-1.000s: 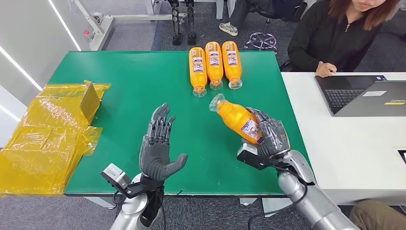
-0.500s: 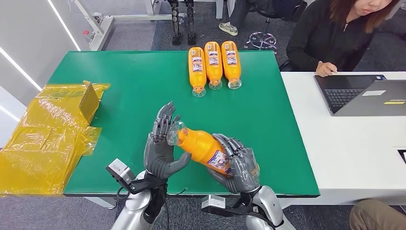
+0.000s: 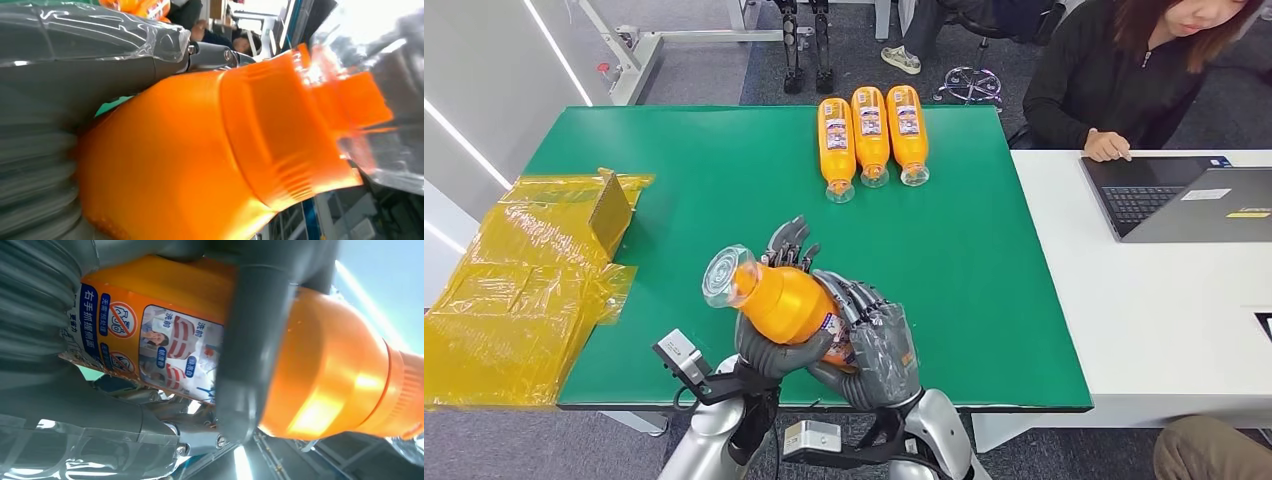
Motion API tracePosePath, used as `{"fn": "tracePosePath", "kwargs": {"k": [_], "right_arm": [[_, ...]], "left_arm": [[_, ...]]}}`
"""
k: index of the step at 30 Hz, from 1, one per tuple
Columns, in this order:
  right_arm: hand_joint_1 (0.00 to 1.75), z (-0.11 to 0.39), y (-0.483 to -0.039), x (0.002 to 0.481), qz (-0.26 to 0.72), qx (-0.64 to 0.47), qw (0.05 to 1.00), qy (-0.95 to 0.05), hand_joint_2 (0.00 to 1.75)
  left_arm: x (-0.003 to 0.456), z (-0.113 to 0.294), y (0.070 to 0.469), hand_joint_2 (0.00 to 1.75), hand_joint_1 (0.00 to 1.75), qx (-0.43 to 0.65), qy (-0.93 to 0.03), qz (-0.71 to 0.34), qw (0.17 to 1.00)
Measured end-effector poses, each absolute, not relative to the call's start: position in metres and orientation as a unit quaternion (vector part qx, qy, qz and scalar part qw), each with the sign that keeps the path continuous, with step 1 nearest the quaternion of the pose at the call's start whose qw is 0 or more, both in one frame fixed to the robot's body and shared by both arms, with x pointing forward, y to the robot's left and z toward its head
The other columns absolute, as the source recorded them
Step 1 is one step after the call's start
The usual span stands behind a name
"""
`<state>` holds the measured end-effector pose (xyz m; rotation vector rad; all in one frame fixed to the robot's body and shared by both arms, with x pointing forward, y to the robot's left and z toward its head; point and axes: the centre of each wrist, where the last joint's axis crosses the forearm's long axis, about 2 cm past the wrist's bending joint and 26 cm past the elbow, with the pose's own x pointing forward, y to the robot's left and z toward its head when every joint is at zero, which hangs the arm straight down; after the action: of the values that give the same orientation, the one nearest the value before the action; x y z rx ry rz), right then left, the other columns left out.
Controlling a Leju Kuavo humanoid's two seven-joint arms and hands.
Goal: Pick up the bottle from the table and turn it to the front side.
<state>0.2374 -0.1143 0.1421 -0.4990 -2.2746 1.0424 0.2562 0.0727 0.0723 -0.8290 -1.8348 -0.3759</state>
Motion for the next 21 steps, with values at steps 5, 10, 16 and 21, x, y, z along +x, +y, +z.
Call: {"fn": "tracePosePath", "kwargs": {"k": [5,10,16,21], "right_arm": [[1.75,0.143,-0.108,0.233,0.384,-0.179,0.306,-0.852,1.75],[1.75,0.14,-0.108,0.233,0.379,-0.171,0.309,-0.855,1.75],[1.75,0.133,-0.109,0.231,0.375,-0.161,0.311,-0.859,1.75],[0.76,0.13,-0.109,0.23,0.376,-0.159,0.314,-0.857,1.75]], "left_arm": [[0.257,0.074,0.071,1.75,1.75,-0.358,-0.762,-0.159,0.516],[0.258,0.074,0.071,1.75,1.75,-0.367,-0.758,-0.156,0.516],[0.259,0.074,0.071,1.75,1.75,-0.367,-0.758,-0.155,0.517],[0.259,0.073,0.072,1.75,1.74,-0.367,-0.757,-0.152,0.519]]}}
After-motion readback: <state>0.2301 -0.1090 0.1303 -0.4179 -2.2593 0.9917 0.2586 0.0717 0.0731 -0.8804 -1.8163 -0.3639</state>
